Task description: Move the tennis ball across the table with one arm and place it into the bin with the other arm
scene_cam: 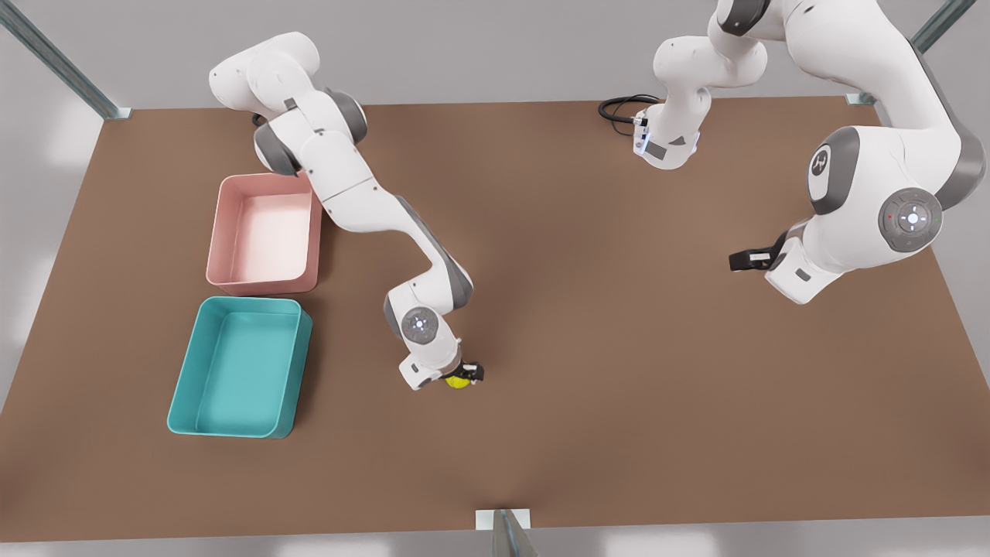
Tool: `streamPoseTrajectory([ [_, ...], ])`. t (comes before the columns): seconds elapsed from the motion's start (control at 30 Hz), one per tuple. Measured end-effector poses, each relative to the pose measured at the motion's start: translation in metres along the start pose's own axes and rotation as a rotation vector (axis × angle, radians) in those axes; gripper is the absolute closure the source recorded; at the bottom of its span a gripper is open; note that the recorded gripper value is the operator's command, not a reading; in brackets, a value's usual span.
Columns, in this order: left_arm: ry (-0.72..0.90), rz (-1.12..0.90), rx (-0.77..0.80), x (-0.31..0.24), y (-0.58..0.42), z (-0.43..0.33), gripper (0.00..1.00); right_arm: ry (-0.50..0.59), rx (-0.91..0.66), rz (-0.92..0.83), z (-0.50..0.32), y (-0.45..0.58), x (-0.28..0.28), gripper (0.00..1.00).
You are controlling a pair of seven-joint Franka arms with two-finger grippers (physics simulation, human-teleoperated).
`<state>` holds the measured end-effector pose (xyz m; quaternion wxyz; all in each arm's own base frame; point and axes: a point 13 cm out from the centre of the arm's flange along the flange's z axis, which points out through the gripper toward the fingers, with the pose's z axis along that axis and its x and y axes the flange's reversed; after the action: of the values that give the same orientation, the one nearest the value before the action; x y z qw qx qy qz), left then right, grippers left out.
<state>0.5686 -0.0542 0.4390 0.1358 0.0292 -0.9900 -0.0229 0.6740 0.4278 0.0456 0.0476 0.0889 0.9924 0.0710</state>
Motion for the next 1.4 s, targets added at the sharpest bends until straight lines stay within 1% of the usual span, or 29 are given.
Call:
streamPoseTrajectory([
  [0.23,-0.001,-0.042,0.004,-0.001,0.006,-0.001,0.0,-0.017,-0.01,0.024,0.014,0.001,-0.001,0.0],
  [0.4,-0.03,-0.061,0.014,-0.003,0.007,-0.014,0.0,-0.027,-0.02,0.036,0.013,0.003,-0.003,0.23],
  [0.5,-0.047,-0.062,0.029,-0.003,0.002,-0.022,0.0,-0.029,-0.027,0.042,0.011,0.003,-0.005,0.33],
  [0.67,-0.082,-0.06,0.066,-0.009,-0.008,-0.038,0.0,-0.035,-0.048,0.048,0.002,0.004,-0.013,0.34],
  [0.87,-0.038,-0.048,0.046,-0.026,-0.024,-0.009,0.0,-0.053,-0.07,0.054,-0.036,0.0,-0.033,0.34],
  [0.97,-0.033,-0.051,0.046,-0.028,-0.025,-0.006,0.0,-0.047,-0.066,0.06,-0.071,-0.015,-0.043,0.34],
  [1.03,-0.03,-0.044,0.047,-0.026,-0.03,-0.005,0.0,-0.037,-0.055,0.07,-0.099,-0.039,-0.051,0.34],
  [1.17,-0.025,-0.032,0.046,-0.023,-0.039,-0.005,0.0,-0.021,-0.021,0.119,-0.167,-0.124,-0.098,0.34],
  [1.3,-0.008,-0.023,0.044,-0.016,-0.045,-0.004,0.0,0.036,0.043,0.186,-0.212,-0.262,-0.136,0.34],
  [1.4,0.004,-0.026,0.042,-0.013,-0.046,-0.003,0.0,0.092,0.096,0.216,-0.222,-0.376,-0.147,0.34],
])
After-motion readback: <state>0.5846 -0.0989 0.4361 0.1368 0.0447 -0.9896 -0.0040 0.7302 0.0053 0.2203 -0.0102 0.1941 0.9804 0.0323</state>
